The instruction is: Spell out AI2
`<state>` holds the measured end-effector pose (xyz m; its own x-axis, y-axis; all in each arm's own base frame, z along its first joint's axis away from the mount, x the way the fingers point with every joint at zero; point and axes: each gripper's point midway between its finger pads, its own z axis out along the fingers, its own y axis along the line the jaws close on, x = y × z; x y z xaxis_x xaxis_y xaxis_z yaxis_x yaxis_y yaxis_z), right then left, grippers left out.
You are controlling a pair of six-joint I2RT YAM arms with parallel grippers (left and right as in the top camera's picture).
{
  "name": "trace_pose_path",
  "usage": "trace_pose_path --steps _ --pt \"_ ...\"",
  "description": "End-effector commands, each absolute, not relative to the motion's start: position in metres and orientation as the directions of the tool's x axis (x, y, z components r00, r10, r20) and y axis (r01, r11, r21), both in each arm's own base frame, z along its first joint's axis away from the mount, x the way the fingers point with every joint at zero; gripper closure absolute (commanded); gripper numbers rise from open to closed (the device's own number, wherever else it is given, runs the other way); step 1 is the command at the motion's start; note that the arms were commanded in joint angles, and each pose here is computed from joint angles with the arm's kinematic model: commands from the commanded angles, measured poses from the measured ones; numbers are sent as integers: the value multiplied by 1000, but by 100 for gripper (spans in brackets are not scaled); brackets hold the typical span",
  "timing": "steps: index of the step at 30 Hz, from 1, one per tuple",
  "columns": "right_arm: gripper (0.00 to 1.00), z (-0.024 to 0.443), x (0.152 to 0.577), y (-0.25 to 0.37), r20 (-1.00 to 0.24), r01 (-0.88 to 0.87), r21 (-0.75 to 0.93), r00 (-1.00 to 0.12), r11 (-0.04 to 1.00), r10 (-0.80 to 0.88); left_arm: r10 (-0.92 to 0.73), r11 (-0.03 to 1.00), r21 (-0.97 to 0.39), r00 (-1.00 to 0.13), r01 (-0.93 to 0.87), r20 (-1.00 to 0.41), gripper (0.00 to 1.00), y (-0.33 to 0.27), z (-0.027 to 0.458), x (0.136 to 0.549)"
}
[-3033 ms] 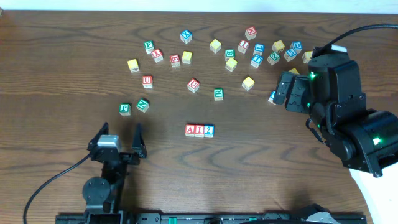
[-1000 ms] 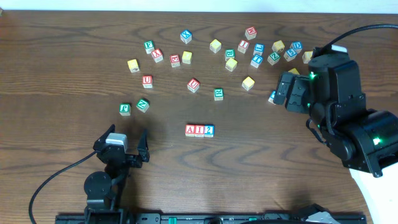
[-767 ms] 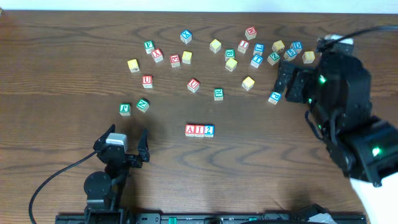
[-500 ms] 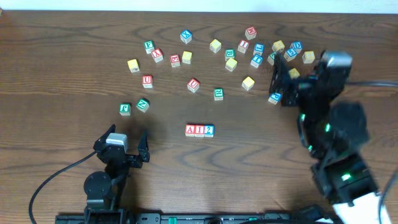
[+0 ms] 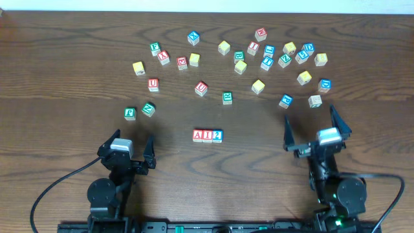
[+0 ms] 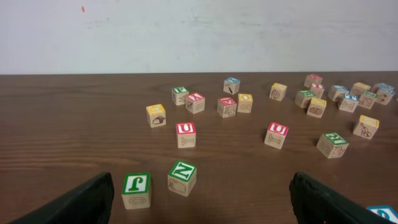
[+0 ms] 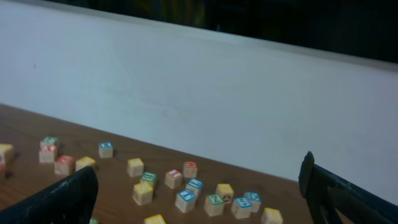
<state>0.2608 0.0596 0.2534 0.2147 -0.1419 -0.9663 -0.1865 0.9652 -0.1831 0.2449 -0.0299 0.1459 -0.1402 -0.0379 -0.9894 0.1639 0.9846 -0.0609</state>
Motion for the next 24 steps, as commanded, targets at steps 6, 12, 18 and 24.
trace_pose_path --steps 6,12,18,24 --pt "1 220 248 55 -944 -206 -299 205 932 -258 -26 979 -64 -194 194 -981 11 -35 130 242" --pt "1 190 245 47 -972 -212 -229 108 950 -210 -26 979 -64 -194 194 -981 11 -35 130 242" --pt "1 158 244 34 -992 -181 -110 -49 977 -120 -26 979 -64 -194 194 -981 11 -35 130 242" --pt "1 157 245 26 -992 -147 -108 -55 983 -117 -26 979 -64 -194 194 -981 11 -35 130 242"
